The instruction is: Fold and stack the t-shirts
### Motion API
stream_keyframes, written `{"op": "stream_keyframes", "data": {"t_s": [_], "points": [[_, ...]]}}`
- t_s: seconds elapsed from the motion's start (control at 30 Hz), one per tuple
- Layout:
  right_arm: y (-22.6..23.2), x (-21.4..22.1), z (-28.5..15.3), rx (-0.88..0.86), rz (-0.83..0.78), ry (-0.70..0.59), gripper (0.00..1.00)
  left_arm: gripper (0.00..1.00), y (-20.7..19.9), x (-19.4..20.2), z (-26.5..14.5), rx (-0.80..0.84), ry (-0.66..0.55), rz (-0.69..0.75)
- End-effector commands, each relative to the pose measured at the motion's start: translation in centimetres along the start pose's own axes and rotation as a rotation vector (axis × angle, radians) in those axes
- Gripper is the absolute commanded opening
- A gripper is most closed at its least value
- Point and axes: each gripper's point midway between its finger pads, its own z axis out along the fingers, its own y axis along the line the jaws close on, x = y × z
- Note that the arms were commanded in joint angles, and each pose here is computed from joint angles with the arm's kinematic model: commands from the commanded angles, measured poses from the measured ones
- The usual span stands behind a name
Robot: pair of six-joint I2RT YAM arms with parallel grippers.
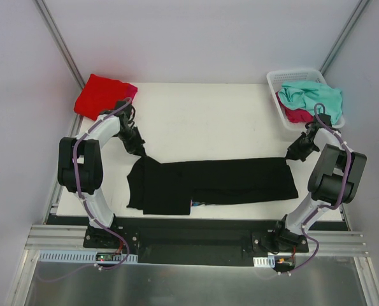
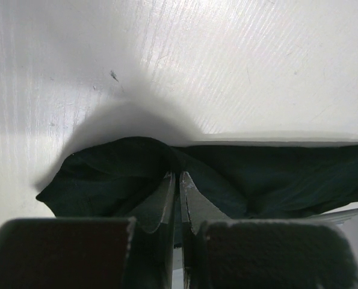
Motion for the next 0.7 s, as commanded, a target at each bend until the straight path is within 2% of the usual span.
{"op": "stream_keyframes", "data": {"t_s": [0.0, 0.67], "points": [[0.3, -1.9, -1.1, 0.014, 0.012, -0.067, 0.01, 0.0, -0.3, -0.6, -1.6, 0.026, -0.032, 0.006], [-0.6, -4.5, -0.5, 0.078, 0.063, -0.097, 0.01, 0.0, 0.7, -1.7, -2.6, 0.039, -0.039, -0.027]]}}
